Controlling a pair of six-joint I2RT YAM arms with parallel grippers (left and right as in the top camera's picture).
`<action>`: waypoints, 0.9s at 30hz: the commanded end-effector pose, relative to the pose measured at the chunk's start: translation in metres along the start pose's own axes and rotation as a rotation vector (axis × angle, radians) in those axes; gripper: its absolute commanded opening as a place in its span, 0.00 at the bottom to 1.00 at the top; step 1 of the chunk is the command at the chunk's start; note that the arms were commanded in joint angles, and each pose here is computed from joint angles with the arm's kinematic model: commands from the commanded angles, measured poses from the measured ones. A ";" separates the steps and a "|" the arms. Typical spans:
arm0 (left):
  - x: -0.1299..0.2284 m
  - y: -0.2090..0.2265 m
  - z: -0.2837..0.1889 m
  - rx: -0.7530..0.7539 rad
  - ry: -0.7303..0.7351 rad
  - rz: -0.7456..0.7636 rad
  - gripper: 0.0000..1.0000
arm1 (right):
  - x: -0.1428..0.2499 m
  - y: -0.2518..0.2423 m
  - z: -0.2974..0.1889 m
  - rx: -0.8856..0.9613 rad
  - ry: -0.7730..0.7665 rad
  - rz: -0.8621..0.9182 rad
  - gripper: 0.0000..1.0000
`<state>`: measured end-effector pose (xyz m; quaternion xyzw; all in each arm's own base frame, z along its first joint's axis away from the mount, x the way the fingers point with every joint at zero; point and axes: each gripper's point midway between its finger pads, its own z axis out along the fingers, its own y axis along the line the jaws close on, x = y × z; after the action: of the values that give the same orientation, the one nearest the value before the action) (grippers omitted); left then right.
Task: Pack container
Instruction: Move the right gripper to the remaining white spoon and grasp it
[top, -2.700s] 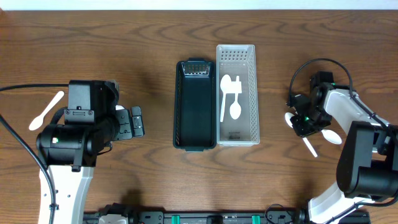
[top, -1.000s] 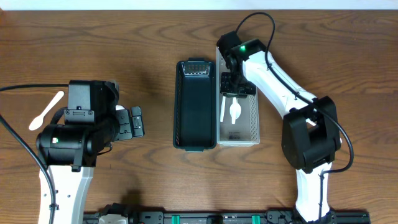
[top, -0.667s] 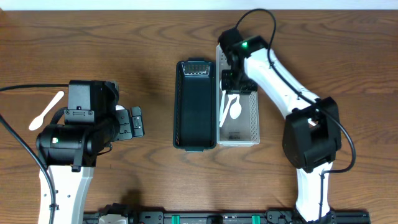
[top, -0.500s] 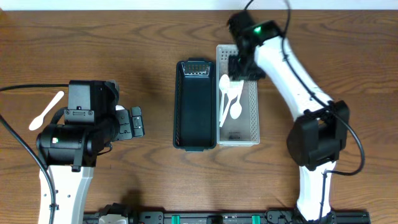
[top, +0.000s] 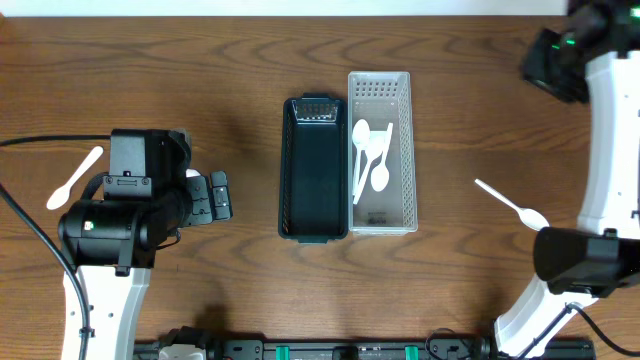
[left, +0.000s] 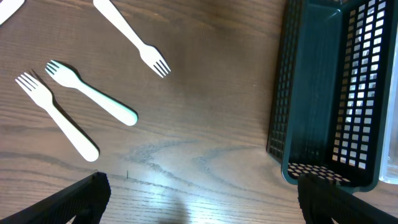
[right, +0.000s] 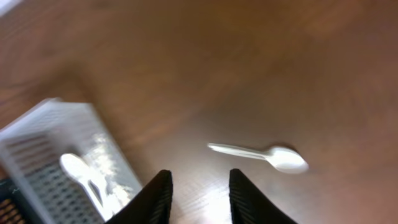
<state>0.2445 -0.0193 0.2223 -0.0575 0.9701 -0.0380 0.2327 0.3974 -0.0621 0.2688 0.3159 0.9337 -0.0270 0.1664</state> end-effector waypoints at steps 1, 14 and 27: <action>-0.003 0.001 -0.004 -0.010 -0.014 0.018 0.98 | 0.004 -0.034 0.006 0.073 0.061 0.208 0.32; -0.003 0.001 -0.004 -0.010 -0.014 0.017 0.98 | 0.028 -0.086 0.047 0.235 0.205 0.707 0.55; -0.003 0.001 -0.004 -0.010 -0.013 0.017 0.98 | 0.083 -0.091 0.119 0.435 0.268 1.029 0.79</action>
<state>0.2445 -0.0193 0.2223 -0.0577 0.9701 -0.0380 0.2327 0.3182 -0.1110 0.1407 0.7488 0.6571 -0.0812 -0.0294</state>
